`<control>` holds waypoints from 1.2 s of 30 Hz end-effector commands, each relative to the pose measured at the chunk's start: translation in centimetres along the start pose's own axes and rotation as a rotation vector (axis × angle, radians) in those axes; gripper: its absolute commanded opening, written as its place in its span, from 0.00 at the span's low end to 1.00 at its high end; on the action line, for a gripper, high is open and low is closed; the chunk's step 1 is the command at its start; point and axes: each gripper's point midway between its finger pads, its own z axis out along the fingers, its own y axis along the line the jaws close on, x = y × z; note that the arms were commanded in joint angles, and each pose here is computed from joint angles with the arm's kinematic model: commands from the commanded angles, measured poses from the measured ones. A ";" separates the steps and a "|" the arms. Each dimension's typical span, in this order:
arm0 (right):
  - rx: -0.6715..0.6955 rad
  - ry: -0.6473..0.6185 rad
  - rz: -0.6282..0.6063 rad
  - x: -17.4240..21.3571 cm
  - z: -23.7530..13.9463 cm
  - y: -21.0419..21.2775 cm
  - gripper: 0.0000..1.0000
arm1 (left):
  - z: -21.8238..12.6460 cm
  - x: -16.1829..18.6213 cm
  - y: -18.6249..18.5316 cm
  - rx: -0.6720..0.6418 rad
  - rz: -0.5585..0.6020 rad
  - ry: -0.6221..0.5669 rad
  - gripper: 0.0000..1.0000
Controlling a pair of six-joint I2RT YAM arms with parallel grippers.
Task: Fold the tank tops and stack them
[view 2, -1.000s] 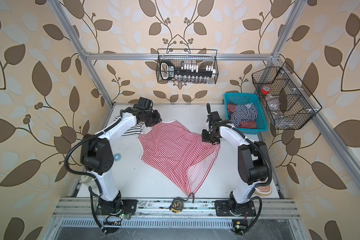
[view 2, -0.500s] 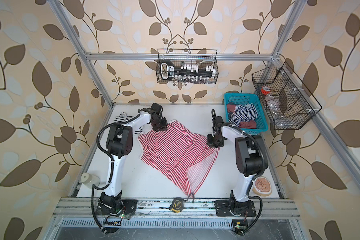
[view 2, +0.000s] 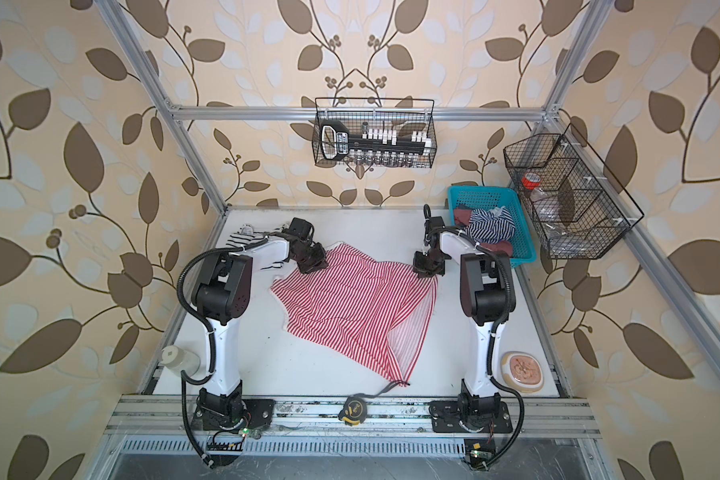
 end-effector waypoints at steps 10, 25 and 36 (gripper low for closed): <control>-0.029 -0.019 -0.064 -6.3 3.0 1.3 0.00 | -0.2 3.5 8.2 -0.210 -0.265 -0.020 0.11; -0.336 -0.282 -0.154 -7.4 -8.5 7.8 0.39 | -8.2 -2.6 -0.2 -0.105 -0.067 -0.182 0.17; -0.143 -0.186 -0.114 5.1 -10.6 2.4 0.47 | -11.7 1.1 -1.4 -0.070 0.086 -0.104 0.19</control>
